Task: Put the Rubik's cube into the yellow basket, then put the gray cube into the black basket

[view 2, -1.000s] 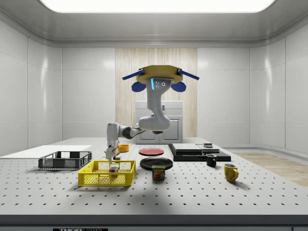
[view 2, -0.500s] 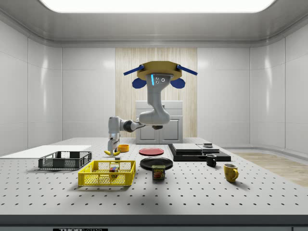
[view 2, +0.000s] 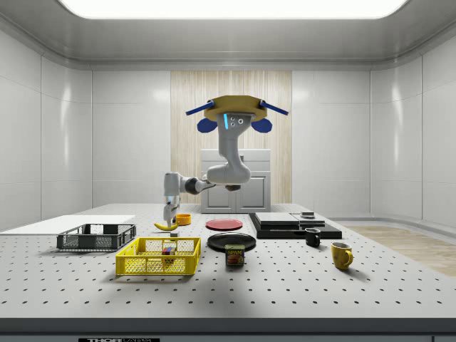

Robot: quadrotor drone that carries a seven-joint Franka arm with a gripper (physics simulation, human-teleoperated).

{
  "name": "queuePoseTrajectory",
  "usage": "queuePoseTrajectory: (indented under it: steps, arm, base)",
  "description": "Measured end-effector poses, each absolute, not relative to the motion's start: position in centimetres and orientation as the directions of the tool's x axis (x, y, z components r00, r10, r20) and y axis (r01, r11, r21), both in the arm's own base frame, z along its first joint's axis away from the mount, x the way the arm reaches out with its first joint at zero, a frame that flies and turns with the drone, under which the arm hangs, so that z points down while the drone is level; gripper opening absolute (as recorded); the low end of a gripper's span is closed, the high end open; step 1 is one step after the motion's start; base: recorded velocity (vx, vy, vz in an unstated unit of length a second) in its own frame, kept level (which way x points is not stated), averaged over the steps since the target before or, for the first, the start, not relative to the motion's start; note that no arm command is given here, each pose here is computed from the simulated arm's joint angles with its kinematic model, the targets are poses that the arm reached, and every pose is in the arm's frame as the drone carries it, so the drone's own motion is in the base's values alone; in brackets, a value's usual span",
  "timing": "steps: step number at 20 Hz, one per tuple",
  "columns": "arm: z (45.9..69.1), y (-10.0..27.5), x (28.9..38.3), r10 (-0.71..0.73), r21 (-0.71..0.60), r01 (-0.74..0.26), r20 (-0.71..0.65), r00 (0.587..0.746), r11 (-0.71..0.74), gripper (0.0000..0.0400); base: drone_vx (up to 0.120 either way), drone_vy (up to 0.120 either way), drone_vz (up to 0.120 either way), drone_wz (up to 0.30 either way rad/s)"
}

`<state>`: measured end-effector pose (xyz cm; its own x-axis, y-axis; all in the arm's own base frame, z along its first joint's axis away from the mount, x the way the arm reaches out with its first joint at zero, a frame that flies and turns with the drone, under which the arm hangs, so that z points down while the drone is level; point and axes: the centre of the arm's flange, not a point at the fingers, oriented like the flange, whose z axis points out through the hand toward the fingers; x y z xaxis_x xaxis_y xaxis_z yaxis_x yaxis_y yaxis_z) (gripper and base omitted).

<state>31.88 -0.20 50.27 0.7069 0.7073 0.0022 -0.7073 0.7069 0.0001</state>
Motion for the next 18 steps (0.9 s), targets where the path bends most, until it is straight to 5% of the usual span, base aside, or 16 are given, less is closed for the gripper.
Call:
queuePoseTrajectory:
  steps: [12, 18]
  arm:
    - [50.27, -0.2, 31.88, 0.707, 0.0, -0.707, 0.002, 0.707, 0.707, 0.04]
    - [50.27, -0.2, 31.88, 0.707, 0.0, -0.707, 0.002, 0.707, 0.707, 0.04]
  base:
    - [0.0, -0.12, 0.0, 0.0]
    - [0.0, -0.12, -0.12, 0.0]
